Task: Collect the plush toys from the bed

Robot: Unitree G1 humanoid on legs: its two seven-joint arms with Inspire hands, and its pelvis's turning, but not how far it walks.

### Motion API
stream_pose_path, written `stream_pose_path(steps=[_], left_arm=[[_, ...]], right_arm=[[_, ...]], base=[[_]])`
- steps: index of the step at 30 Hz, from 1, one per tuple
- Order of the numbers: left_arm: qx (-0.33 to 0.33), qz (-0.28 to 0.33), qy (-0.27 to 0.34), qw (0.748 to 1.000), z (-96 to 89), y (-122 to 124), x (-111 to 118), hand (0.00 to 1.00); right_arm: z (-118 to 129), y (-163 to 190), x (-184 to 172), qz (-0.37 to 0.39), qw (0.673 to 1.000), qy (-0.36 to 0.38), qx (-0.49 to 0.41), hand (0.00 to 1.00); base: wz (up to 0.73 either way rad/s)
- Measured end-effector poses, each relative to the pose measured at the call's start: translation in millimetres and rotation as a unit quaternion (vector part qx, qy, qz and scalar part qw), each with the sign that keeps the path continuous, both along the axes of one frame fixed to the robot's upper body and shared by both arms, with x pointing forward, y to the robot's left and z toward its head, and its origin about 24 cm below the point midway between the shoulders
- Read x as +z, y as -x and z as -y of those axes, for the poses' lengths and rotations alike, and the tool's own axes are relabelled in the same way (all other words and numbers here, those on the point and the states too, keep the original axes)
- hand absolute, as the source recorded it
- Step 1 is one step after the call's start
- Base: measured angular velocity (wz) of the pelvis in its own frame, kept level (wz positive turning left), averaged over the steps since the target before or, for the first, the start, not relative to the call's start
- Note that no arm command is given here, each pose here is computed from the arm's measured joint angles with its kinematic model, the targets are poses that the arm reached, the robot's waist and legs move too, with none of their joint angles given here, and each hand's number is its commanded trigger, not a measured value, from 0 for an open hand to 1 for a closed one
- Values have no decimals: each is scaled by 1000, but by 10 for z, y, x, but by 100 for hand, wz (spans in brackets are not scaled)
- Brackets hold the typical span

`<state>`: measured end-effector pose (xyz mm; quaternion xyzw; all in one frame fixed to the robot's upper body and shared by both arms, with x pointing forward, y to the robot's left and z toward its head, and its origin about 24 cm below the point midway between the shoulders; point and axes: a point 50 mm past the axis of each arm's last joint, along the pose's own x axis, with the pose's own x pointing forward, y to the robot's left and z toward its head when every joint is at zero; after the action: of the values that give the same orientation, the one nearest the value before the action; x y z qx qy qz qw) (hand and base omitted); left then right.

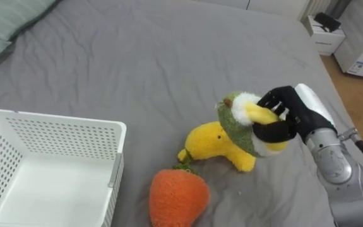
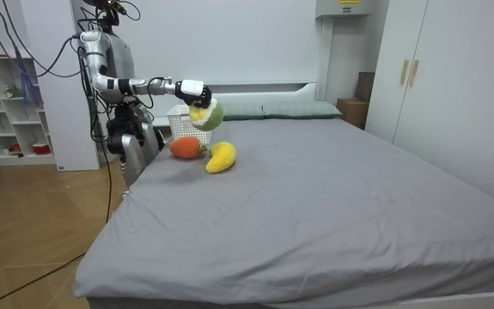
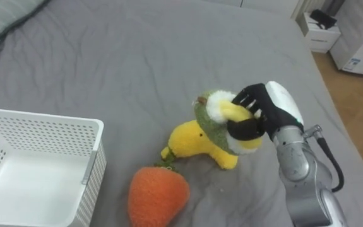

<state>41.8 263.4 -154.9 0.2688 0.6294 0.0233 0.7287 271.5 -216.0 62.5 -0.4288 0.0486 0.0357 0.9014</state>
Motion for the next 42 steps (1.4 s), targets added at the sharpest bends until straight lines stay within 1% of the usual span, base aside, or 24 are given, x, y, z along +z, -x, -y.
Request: stream_pose_path(steps=[3, 7, 12, 14, 15, 17, 20, 23, 33, 37, 42], left_arm=[[0, 3, 1, 1000, 3, -18, 1, 0], [-12, 5, 1, 1000, 27, -52, 0, 0], [-16, 22, 0, 1000, 28, -137, 22, 0], [-18, 24, 1, 1000, 39, -163, 20, 0], [-18, 25, 2, 1000, 44, -174, 19, 0], [-21, 28, 2, 999, 54, -208, 21, 0], [-29, 32, 1, 999, 77, -241, 26, 0], [-31, 42, 0, 999, 76, -294, 42, 0], [-51, 28, -4, 998, 111, -278, 27, 0], [-49, 26, -5, 998, 113, -289, 28, 0], [-58, 29, -5, 998, 132, -348, 33, 0]], right_arm=[[-62, -51, 91, 11, 1000, -1, 14, 100], [-293, -148, 246, 23, 997, 9, 68, 100], [-430, -224, 412, 42, 994, 8, 98, 100], [-539, -262, 455, 45, 993, 4, 113, 100], [-565, -268, 458, 45, 992, 3, 116, 100], [-714, -292, 480, 42, 989, 12, 141, 100], [-868, -313, 489, 38, 985, 21, 166, 100], [-946, -312, 480, 32, 984, 17, 175, 100], [-1311, -266, 448, 19, 974, 19, 226, 100], [-1509, -229, 425, 14, 968, 17, 251, 100], [-1578, -284, 548, 32, 965, 26, 260, 100]], base=[[0], [5], [12], [13], [18], [15], [23], [39], [27], [12], [18]])
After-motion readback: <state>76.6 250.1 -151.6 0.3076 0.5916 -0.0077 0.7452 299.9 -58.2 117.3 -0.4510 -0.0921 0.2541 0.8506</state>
